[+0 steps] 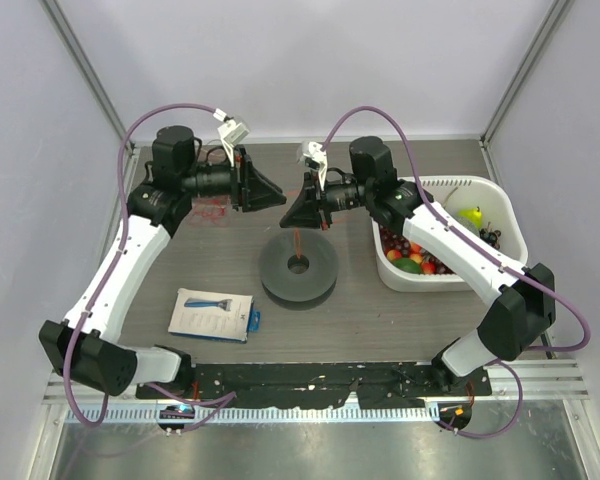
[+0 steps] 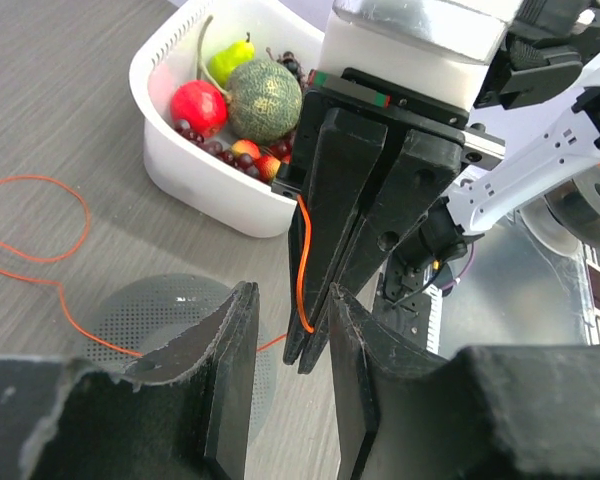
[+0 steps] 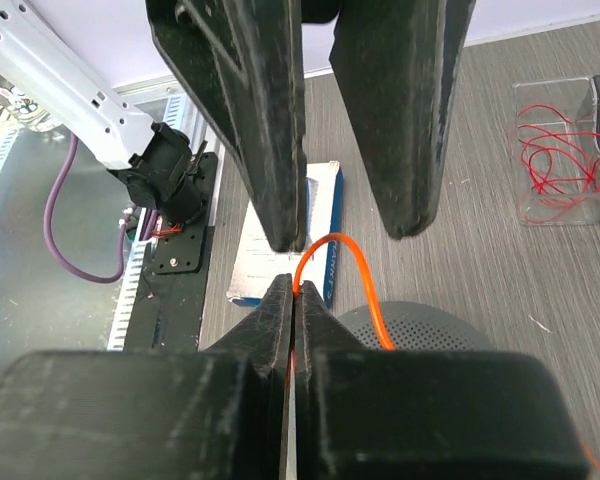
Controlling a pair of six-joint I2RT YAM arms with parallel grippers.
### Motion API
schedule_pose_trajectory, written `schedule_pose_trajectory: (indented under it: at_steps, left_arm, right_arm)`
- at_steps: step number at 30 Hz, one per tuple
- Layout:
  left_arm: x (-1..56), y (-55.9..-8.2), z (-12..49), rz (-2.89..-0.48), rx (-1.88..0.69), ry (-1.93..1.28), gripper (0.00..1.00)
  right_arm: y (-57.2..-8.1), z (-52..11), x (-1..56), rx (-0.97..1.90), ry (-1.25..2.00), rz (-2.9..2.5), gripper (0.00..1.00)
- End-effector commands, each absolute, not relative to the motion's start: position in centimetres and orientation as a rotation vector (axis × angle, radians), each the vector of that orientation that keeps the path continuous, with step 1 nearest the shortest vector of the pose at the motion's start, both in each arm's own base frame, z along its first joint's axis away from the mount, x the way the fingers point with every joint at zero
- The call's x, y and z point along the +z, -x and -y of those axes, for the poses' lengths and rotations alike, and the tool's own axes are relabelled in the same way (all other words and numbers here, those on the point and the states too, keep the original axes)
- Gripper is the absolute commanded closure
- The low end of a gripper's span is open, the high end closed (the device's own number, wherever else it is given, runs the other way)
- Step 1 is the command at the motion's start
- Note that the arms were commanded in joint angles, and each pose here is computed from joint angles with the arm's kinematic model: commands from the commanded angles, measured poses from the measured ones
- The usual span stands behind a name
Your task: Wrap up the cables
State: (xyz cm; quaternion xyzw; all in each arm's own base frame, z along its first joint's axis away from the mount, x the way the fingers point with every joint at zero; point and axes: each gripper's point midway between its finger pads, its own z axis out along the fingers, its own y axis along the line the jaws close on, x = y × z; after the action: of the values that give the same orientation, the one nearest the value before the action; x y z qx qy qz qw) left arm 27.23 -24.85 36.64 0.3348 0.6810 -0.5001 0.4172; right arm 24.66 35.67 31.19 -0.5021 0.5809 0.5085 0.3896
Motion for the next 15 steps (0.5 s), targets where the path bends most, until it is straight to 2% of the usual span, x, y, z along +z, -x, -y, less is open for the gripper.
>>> schedule_pose_trajectory:
  at_steps: [1,11,15]
  left_arm:
    - [37.53,-26.90,25.57,-1.678,-1.237,-0.889,0.64]
    - [37.86,-27.28,26.38,-1.668,-1.249,-0.886,0.75]
    - [37.76,-27.12,26.35,-1.668,-1.250,-0.890,0.84]
  right_arm:
    - [-23.95,-35.56,34.32,1.257,1.299,-1.362,0.99]
    - [-23.70,-35.63,33.93,1.258,1.310,-1.369,0.99]
    - [-23.81,-35.58,34.04,1.252,1.306,-1.369,0.99]
